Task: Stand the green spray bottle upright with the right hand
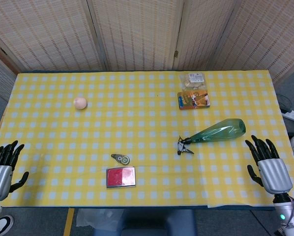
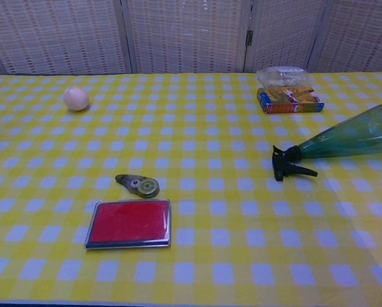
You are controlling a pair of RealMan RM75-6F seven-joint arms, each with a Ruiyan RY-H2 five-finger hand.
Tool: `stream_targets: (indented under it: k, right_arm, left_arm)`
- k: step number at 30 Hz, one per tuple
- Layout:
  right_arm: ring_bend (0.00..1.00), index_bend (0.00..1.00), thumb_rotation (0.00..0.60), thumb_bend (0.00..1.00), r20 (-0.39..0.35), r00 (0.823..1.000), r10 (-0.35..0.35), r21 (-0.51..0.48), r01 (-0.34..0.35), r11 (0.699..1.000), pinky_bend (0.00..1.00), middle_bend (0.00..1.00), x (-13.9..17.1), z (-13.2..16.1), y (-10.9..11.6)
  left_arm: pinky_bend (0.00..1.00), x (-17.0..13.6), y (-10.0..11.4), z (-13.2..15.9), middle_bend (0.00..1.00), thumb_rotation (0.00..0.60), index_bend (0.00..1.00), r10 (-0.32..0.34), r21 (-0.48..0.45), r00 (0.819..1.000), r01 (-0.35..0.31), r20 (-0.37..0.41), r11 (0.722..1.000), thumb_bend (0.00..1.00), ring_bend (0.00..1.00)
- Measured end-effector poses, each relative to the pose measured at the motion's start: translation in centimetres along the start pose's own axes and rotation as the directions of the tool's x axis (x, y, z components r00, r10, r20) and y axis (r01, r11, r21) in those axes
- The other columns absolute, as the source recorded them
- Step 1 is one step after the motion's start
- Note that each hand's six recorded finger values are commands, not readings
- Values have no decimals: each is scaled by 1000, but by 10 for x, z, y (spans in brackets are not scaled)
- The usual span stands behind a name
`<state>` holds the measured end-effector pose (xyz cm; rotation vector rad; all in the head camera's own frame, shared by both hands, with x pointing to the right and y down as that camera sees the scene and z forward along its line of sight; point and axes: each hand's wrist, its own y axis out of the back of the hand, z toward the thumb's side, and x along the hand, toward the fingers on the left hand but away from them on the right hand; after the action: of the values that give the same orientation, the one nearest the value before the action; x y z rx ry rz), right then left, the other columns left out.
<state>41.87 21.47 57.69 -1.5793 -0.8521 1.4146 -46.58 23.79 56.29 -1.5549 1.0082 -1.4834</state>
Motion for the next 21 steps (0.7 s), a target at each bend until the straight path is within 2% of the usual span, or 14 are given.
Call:
stream_targets:
  k: [7, 11, 17, 21]
  right_arm:
    - [33, 0, 600, 426, 1, 1000, 23, 29, -23, 999, 0, 0, -2, 0, -2]
    - [23, 0, 600, 401, -16, 998, 63, 63, -62, 996, 0, 0, -13, 4, -4]
    - [0, 0, 600, 397, -46, 987, 152, 182, -141, 973, 0, 0, -53, 19, -1]
    - [0, 0, 600, 396, -53, 970, 239, 241, -220, 945, 0, 0, -88, 35, -3]
  left_arm:
    - [15, 0, 0, 2, 0, 600, 0, 0, -13, 1000, 1, 5, 1000, 400, 41]
    - [16, 3, 0, 4, 0, 600, 0, -6, -25, 1000, 6, 18, 1000, 400, 41]
    - [16, 2, 2, 5, 0, 600, 0, -9, -44, 999, 10, 31, 999, 410, 41]
    - [5, -1, 8, 3, 0, 600, 0, 8, -55, 999, -7, 32, 998, 410, 41]
